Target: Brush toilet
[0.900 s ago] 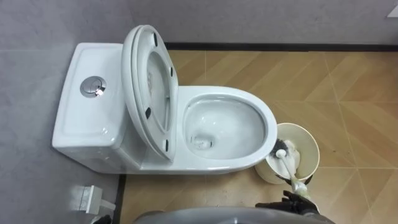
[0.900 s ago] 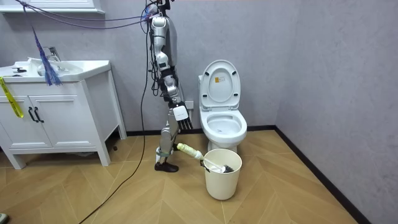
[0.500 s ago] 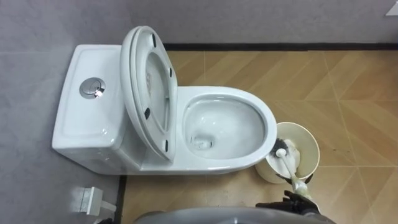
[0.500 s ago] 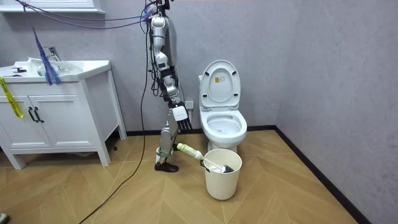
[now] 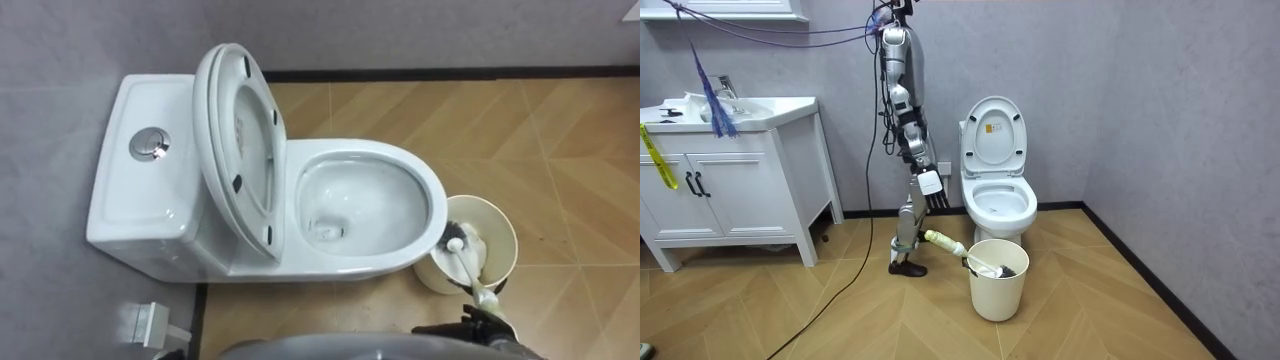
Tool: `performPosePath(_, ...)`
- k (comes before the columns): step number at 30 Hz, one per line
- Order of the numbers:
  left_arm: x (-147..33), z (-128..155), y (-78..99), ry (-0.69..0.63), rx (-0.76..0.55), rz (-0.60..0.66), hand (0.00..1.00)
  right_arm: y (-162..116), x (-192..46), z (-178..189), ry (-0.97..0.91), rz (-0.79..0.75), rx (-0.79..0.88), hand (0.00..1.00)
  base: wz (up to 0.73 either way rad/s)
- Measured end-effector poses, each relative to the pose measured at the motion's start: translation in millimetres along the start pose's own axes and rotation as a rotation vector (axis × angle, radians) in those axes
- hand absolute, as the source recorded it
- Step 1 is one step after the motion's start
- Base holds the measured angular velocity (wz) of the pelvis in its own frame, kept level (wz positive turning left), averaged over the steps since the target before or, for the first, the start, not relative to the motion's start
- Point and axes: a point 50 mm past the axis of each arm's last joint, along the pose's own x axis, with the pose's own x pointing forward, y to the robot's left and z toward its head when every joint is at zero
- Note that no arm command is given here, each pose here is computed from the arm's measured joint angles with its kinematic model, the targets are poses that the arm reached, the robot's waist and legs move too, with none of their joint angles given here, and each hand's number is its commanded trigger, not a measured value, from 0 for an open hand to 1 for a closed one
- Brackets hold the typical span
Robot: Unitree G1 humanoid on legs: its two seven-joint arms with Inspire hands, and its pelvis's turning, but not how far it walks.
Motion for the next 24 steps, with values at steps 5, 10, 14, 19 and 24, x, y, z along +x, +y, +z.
performPosePath(5, 0.2, 3, 1.8, -0.014, -0.008, 0.005, 0.0, 0, 0, 2, -0.004, -0.036, -0.017, 0.0, 0.0)
performPosePath(10, 0.2, 3, 1.7, -0.02, -0.008, 0.004, 0.0, -4, 0, 1, -0.006, -0.103, -0.054, 0.0, 0.0)
performPosePath(14, 0.2, 6, 2.3, -0.036, -0.009, 0.006, 0.0, -10, -1, 11, -0.051, -0.169, -0.084, 0.0, 0.04)
performPosePath(19, 0.5, 25, 9.7, -0.118, -0.006, 0.023, 0.0, -21, 0, 31, -0.115, -0.272, -0.121, 0.0, 0.07)
performPosePath(24, -0.6, 42, 20.6, -0.195, -0.04, 0.057, 0.0, -24, 0, 45, -0.155, -0.344, -0.107, 0.0, 0.04)
